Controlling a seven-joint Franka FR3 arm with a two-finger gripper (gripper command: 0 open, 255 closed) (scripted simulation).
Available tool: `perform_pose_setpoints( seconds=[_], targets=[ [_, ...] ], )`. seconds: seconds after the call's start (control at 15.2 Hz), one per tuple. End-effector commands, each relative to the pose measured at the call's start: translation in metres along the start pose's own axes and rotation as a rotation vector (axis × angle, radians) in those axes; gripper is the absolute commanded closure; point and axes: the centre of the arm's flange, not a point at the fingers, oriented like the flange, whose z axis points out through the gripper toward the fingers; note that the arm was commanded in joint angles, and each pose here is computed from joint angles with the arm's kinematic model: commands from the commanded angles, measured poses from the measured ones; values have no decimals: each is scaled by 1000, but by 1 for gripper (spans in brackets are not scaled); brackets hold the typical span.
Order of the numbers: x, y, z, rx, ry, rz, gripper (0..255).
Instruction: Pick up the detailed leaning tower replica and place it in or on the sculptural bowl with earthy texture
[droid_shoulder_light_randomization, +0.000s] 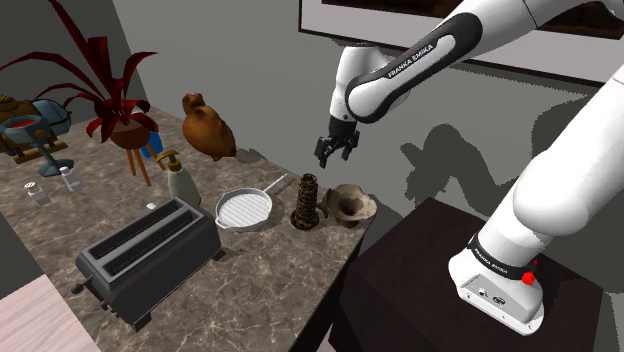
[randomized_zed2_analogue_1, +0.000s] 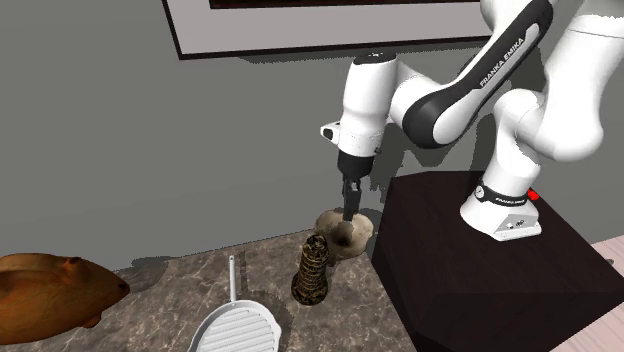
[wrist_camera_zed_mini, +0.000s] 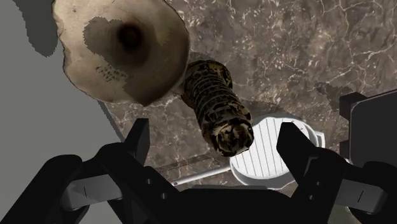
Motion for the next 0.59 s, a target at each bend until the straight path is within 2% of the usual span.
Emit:
perform_pose_setpoints(
  seconds=[0.0, 0.33, 0.53],
  targets=[
    [10, -11, 25, 0, 10, 6, 0],
    [38, -35, 78, -5, 33, 20, 0],
    [41, -37, 92, -5, 35, 21, 0]
  ],
)
